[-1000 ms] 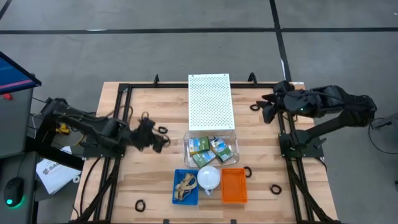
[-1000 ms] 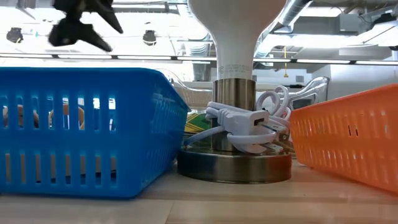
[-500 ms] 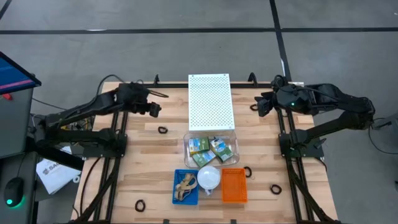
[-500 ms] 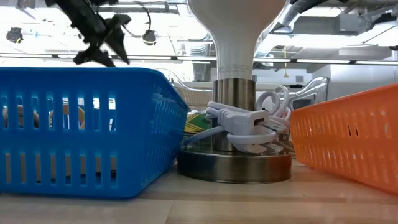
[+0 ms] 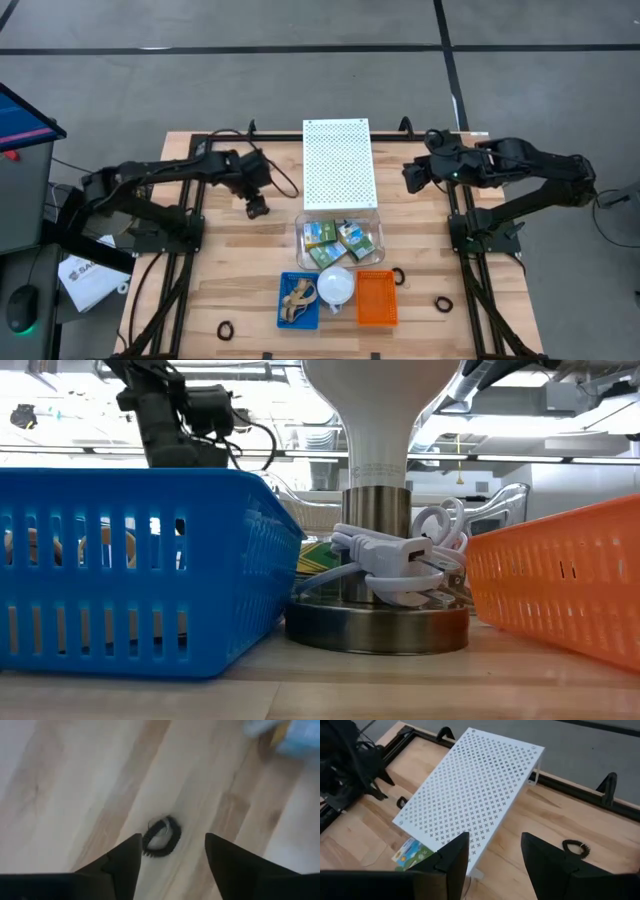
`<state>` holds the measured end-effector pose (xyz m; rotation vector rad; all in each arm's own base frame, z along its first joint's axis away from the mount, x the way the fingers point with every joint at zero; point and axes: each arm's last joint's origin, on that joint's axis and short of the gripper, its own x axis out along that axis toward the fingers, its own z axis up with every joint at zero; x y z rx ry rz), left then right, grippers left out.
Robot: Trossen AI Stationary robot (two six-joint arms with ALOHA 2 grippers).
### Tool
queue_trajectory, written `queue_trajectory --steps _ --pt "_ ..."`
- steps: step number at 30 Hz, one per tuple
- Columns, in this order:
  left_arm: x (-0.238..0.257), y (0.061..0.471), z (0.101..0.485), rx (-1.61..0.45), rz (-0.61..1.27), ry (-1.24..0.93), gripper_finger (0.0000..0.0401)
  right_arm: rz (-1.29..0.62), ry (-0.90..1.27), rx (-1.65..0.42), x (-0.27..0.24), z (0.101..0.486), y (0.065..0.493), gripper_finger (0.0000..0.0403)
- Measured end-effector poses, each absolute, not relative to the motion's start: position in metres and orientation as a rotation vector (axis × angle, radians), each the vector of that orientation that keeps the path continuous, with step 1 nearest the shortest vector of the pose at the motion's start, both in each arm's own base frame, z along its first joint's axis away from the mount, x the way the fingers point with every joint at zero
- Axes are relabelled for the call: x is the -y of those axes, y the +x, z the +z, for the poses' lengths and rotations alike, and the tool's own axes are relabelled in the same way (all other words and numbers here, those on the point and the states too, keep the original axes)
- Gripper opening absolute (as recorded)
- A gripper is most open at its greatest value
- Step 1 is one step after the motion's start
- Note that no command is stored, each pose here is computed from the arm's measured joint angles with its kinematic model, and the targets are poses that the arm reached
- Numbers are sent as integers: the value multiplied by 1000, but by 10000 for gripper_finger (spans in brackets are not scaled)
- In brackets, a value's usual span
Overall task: Pick & Place Office Desk Supplies
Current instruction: Put the black spring keychain into the orange bin
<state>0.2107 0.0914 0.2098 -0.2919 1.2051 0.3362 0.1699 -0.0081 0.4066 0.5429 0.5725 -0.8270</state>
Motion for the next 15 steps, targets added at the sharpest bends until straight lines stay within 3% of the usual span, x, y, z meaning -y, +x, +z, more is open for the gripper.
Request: queue_trajectory --steps 5,15 --pt "-98 216 189 -1317 319 -239 226 -832 549 -574 8 406 169 177" --pt "-100 213 149 -1411 333 -275 203 -848 550 -595 8 405 167 177"
